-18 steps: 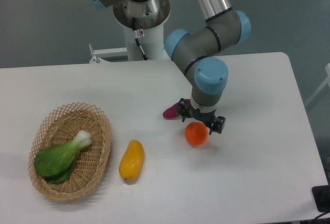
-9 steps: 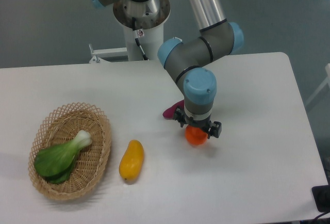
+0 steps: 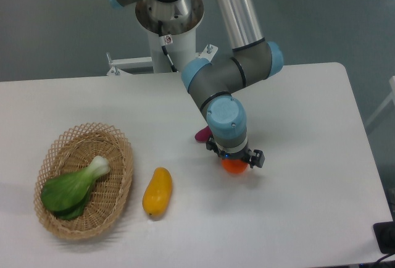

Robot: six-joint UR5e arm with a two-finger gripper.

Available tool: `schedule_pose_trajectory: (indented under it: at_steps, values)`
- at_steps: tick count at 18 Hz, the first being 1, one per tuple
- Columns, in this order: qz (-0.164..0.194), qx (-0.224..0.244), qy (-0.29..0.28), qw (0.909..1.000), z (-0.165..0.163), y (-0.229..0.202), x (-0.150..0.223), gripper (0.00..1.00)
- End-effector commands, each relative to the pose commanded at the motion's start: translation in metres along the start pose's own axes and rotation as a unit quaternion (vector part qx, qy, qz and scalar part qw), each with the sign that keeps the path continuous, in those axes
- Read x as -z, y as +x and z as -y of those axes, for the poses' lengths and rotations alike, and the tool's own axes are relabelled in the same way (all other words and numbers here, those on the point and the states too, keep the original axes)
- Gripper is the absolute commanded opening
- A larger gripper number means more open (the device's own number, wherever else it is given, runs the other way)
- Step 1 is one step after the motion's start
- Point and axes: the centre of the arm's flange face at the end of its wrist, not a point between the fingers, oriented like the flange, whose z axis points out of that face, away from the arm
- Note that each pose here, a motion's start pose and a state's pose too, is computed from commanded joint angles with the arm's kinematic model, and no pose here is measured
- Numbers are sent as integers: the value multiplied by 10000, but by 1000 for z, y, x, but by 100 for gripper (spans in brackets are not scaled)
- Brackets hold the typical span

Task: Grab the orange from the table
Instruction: 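Close the gripper around the orange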

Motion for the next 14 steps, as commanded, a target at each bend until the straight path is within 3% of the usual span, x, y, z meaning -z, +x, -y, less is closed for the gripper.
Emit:
schedule_pose_trajectory:
  at_steps: [2,4,8,14]
  values:
    - [17,28,15,10000,0,-1,1,71]
    - [57,40,49,10000,1,-3,6,65]
    - [142,61,223,9996,5,-13,24,63]
    - [-3,204,1006,9947,16,-34,65,63]
